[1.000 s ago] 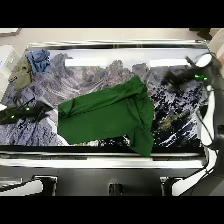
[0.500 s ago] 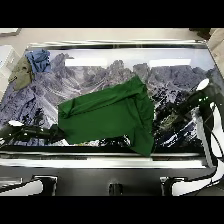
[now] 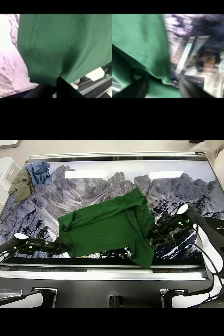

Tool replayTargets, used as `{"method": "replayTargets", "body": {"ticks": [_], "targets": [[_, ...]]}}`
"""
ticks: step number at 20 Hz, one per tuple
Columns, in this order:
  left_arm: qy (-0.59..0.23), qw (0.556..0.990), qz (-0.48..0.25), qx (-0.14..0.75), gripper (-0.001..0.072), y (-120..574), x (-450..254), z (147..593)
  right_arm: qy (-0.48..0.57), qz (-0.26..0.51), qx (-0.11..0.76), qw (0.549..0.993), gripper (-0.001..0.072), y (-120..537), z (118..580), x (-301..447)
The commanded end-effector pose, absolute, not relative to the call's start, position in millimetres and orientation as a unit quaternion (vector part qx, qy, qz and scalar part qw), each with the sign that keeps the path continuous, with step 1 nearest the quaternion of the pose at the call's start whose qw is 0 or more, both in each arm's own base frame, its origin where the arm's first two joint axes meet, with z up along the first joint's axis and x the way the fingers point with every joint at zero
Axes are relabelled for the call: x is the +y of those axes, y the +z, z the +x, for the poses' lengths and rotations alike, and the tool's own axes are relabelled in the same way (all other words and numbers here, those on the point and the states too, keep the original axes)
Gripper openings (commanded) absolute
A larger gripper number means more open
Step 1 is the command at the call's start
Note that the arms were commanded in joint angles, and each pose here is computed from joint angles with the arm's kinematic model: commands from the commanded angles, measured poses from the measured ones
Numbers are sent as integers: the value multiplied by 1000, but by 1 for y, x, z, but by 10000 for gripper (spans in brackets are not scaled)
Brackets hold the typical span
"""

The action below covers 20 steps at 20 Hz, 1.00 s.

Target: Fold the clothes and pants, and hang the long-sleeved shirts on hangers.

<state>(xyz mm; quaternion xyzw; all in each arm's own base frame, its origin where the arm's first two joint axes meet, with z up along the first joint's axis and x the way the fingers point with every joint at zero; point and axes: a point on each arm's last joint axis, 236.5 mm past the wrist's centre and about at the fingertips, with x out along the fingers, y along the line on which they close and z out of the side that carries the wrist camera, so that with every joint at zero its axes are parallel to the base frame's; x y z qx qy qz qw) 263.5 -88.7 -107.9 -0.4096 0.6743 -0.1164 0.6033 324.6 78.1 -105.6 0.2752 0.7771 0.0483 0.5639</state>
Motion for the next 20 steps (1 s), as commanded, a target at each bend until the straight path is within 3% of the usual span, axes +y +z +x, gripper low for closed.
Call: {"method": "replayTargets", "body": {"ticks": [1,2,4,6,8,9,11,13,15,20], "targets": [[-122,606,-410,671,31,-102,-91,264,31,287,764,577,150,-114,334,86],[-130,606,-408,670,31,-96,-92,264,34,298,762,574,30,-110,334,90],[-167,648,-378,639,28,-60,-90,282,73,280,735,613,29,-79,352,87],[-182,747,-329,548,28,13,-73,329,87,247,638,724,29,1,405,59],[-177,874,-256,374,29,151,-46,376,65,209,447,867,30,151,458,11],[-161,925,-223,262,30,240,-33,382,48,171,320,931,31,249,463,-14],[-126,978,-153,57,29,396,-18,348,-5,75,102,992,31,418,410,-45],[-116,984,-121,-57,30,478,-27,290,-51,27,-16,998,31,506,324,-48],[-130,977,-145,-89,30,500,-45,247,-47,38,-42,997,31,526,261,-30],[-132,964,-148,-174,29,548,-55,195,-81,-1,-154,985,31,579,188,-29]]}}
